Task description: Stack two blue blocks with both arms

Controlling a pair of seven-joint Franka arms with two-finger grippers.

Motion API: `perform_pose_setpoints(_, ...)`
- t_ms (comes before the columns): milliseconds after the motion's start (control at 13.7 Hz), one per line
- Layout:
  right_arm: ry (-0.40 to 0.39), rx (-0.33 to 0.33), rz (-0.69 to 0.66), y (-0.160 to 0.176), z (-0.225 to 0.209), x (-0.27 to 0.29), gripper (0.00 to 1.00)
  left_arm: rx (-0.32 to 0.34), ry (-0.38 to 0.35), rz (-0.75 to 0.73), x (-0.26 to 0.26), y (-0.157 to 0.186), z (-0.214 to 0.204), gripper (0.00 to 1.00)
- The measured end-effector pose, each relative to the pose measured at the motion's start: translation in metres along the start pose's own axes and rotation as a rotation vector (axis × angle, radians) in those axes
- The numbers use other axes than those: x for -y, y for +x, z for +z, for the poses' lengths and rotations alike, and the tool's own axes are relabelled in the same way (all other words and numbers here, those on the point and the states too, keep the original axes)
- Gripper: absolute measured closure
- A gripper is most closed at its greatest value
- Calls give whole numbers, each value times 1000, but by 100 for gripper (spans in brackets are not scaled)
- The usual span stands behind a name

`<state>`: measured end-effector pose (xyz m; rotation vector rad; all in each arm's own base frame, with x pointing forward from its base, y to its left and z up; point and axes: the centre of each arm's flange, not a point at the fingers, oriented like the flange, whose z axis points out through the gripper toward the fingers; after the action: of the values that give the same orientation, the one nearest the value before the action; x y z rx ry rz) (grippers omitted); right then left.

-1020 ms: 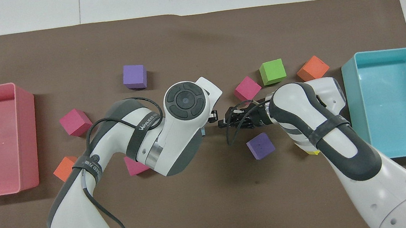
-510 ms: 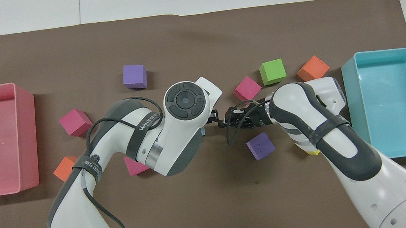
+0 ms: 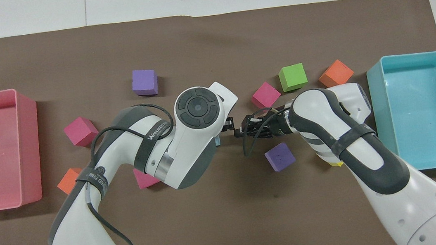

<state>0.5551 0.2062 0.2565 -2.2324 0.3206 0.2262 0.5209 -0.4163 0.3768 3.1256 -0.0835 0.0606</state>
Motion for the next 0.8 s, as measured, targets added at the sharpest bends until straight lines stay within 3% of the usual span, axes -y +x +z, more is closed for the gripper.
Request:
perform_pose_setpoints(510,0,1,-1,0,0,0,99,-40,-31,-23,26,5,-65,0)
perform_pose_setpoints(802,-11,0,-47,1,-1,0,99,-40,-30,27,105,24,-124,0)
